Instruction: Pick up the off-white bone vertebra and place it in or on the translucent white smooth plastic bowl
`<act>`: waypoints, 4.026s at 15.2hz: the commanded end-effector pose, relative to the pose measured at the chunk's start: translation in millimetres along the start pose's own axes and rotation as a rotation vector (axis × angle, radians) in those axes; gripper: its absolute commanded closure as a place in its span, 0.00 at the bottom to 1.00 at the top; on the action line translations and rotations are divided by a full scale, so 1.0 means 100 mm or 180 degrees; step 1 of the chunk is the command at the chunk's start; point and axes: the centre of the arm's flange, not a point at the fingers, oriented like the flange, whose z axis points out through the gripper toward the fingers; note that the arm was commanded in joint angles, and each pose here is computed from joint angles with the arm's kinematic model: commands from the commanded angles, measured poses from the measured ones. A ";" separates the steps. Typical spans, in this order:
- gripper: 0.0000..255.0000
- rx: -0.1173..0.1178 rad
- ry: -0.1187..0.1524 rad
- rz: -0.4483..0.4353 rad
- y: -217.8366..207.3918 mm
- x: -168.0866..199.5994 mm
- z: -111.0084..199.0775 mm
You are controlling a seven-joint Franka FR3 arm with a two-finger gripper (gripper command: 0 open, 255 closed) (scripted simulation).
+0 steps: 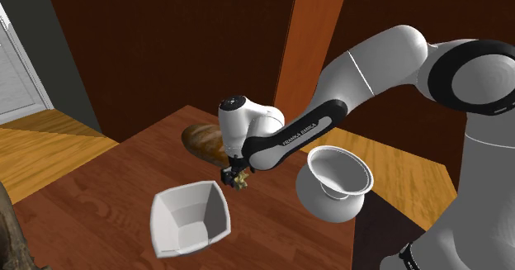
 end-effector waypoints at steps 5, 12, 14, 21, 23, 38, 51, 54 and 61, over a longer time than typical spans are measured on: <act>0.00 0.0000 0.0001 0.0000 0.00 0.00 0.02; 1.00 0.0000 0.0001 0.0000 0.00 0.00 0.02; 1.00 0.0000 0.0001 0.0000 0.00 0.01 0.02; 1.00 0.0000 0.0001 0.0000 0.05 0.00 -0.24; 1.00 0.0000 0.0001 0.0000 0.07 0.00 -0.35; 1.00 0.0000 0.0001 0.0000 0.22 -0.01 -1.12; 1.00 0.0000 0.0001 0.0000 0.36 -0.02 -1.80; 1.00 0.0000 0.0001 0.0000 0.39 -0.02 -1.95; 1.00 0.0000 0.0001 0.0000 -0.20 -0.25 -2.17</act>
